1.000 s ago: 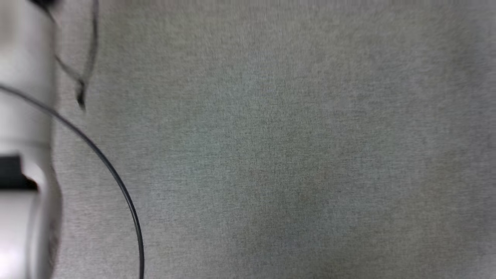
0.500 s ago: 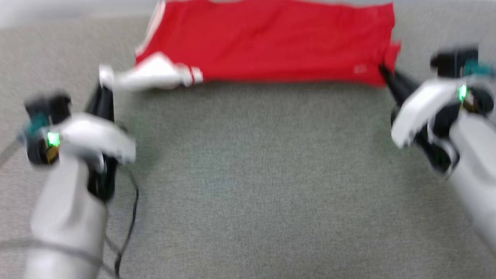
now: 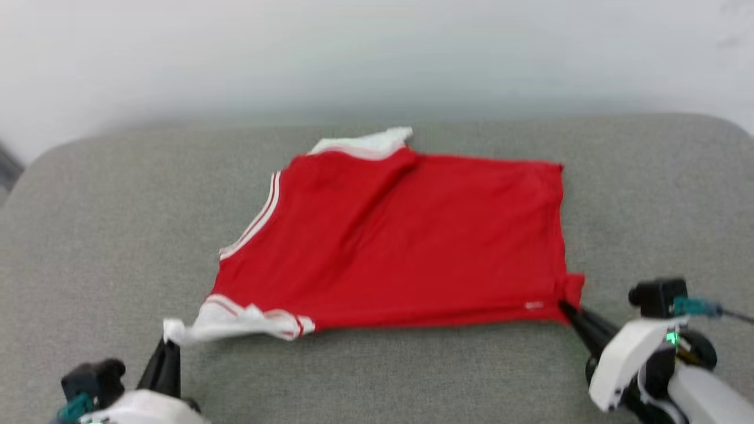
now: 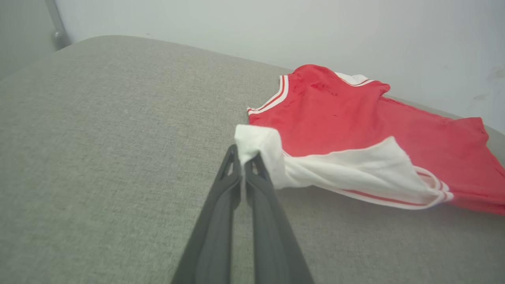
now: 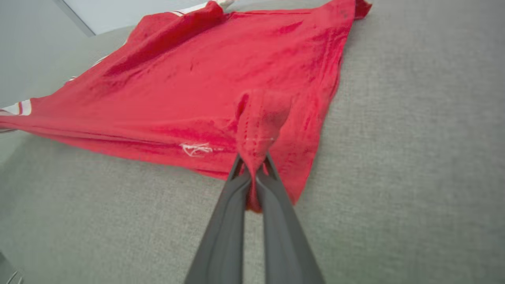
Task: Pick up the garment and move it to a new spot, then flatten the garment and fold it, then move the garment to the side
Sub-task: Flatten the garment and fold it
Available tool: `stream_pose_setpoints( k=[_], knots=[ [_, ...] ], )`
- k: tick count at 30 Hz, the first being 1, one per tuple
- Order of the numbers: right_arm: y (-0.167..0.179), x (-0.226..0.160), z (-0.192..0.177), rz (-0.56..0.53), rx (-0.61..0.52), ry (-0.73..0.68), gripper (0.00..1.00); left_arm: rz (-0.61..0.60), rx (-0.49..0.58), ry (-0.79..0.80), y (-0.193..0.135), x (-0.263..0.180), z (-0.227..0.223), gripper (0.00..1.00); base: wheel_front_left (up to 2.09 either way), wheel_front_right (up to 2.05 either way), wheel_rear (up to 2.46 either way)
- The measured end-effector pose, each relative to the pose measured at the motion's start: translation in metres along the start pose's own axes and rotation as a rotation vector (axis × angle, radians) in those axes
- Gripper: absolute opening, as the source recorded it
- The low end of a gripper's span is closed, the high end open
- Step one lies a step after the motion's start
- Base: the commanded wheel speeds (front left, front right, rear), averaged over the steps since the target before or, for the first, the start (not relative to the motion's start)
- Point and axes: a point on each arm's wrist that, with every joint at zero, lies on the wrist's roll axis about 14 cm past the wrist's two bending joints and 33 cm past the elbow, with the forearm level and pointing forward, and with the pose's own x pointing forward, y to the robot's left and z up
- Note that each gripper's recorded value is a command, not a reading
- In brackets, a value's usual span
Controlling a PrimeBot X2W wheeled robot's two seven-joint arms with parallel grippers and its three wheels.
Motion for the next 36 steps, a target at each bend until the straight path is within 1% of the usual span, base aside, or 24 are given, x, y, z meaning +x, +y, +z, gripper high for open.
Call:
stream_pose_setpoints(
  k=[4, 7, 8, 9, 12, 16, 20, 24, 25, 26, 29, 30, 31, 33, 35, 36],
  knots=[
    [0.006, -0.021, -0.019, 0.006, 0.006, 0.026, 0.0, 0.005, -0.007, 0.031, -0.002, -0.028, -0.002, 0.0, 0.0, 0.0, 0.0],
    [0.008, -0.035, -0.034, 0.003, 0.012, 0.052, 0.0, 0.026, -0.02, 0.056, 0.0, -0.047, -0.004, 0.0, 0.0, 0.0, 0.0],
    [0.008, -0.035, -0.034, 0.003, 0.012, 0.052, 0.0, 0.026, -0.02, 0.056, 0.0, -0.047, -0.004, 0.0, 0.0, 0.0, 0.0],
    [0.007, -0.044, -0.04, -0.006, 0.023, 0.062, 0.0, 0.043, -0.028, 0.082, 0.001, -0.059, -0.007, 0.0, 0.0, 0.0, 0.0],
    [0.007, -0.054, -0.044, -0.016, 0.029, 0.064, 0.0, 0.062, -0.038, 0.096, 0.002, -0.072, -0.003, 0.0, 0.0, 0.0, 0.0],
    [0.005, -0.057, -0.041, -0.029, 0.027, 0.057, 0.0, 0.044, -0.048, 0.062, -0.007, -0.072, 0.012, 0.0, 0.0, 0.0, 0.0],
    [0.012, -0.052, -0.022, -0.031, 0.029, 0.017, 0.0, -0.001, -0.044, 0.014, -0.022, -0.058, 0.03, 0.0, 0.0, 0.0, 0.0],
    [0.016, -0.045, -0.006, -0.038, 0.006, -0.008, 0.0, -0.063, -0.029, -0.038, -0.039, -0.033, 0.049, 0.0, 0.0, 0.0, 0.0],
    [0.015, -0.041, 0.003, -0.048, 0.011, -0.024, 0.0, -0.089, -0.015, -0.038, -0.045, -0.021, 0.051, 0.0, 0.0, 0.0, 0.0],
    [0.015, -0.041, 0.003, -0.048, 0.011, -0.024, 0.0, -0.089, -0.015, -0.038, -0.045, -0.021, 0.051, 0.0, 0.0, 0.0, 0.0],
    [0.011, -0.033, 0.011, -0.063, -0.013, -0.021, 0.0, -0.116, -0.01, -0.043, -0.052, 0.0, 0.053, 0.0, 0.0, 0.0, 0.0],
    [0.01, -0.025, 0.013, -0.062, -0.015, -0.011, 0.0, -0.124, -0.013, -0.035, -0.054, 0.014, 0.051, 0.0, 0.0, 0.0, 0.0],
    [0.01, -0.025, 0.013, -0.062, -0.015, -0.011, 0.0, -0.124, -0.013, -0.035, -0.054, 0.014, 0.051, 0.0, 0.0, 0.0, 0.0],
    [0.008, -0.016, 0.014, -0.062, -0.016, 0.004, 0.0, -0.13, -0.024, -0.014, -0.055, 0.028, 0.043, 0.0, 0.0, 0.0, 0.0],
    [0.007, -0.003, 0.009, -0.055, -0.043, 0.043, 0.0, -0.141, -0.029, 0.033, -0.058, 0.048, 0.027, 0.0, 0.0, 0.0, 0.0],
    [0.007, -0.003, 0.009, -0.055, -0.043, 0.043, 0.0, -0.141, -0.029, 0.033, -0.058, 0.048, 0.027, 0.0, 0.0, 0.0, 0.0]
  ],
)
